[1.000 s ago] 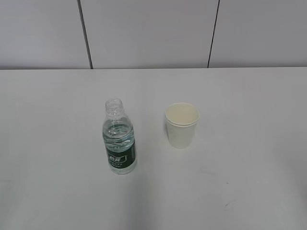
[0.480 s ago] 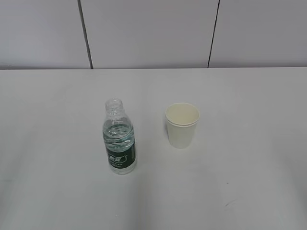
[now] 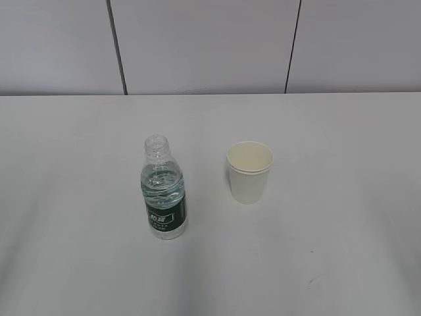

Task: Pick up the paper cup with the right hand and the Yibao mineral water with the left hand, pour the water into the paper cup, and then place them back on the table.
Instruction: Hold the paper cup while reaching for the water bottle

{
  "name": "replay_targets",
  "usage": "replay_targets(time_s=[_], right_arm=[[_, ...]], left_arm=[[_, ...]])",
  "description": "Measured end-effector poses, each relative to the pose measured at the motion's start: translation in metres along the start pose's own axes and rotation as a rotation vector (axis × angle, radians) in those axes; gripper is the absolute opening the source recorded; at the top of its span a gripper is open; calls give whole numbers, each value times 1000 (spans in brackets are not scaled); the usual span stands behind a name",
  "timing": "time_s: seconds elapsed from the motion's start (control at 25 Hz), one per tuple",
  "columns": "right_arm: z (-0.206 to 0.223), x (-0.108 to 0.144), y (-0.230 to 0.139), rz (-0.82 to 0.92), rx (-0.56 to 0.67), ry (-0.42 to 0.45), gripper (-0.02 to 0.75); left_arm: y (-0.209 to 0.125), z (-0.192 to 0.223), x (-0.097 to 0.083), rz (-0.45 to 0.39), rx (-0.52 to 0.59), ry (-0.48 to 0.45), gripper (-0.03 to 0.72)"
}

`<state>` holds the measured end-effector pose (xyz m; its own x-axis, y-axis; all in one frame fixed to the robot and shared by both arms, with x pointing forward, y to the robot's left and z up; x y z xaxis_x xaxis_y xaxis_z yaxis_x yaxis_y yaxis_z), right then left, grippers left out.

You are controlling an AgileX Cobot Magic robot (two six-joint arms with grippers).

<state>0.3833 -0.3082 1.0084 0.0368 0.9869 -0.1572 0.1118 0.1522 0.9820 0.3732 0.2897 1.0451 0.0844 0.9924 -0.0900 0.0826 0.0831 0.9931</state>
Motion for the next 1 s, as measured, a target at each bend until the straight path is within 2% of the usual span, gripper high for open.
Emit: replay_targets(time_s=[0.44, 0.52, 0.76, 1.0], right_arm=[[45, 15, -19, -7, 81, 68, 593], [48, 17, -19, -6, 74, 74, 610], [53, 18, -18, -7, 64, 81, 593], [54, 19, -19, -11, 66, 83, 593]], left_arm=[[-22, 51, 0, 28, 89, -1, 540], [-23, 63, -1, 28, 86, -6, 540], [-49, 92, -2, 26, 125, -18, 540], [-53, 105, -1, -5, 124, -12, 540]])
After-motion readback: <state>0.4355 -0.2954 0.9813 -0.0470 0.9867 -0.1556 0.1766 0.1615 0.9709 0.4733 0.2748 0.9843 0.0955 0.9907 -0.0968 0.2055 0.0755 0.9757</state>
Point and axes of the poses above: a point on each arm's last joint axis where the gripper is mounted, z pointing out along that axis toward the gripper, x along the wrist's bending axis when the last joint is at zero, y = z × x, the point moved 9 cm from there along z, pointing out along that axis toward the gripper, and after that the axes turned 5 degrees about -z, right-handed, at the moved point
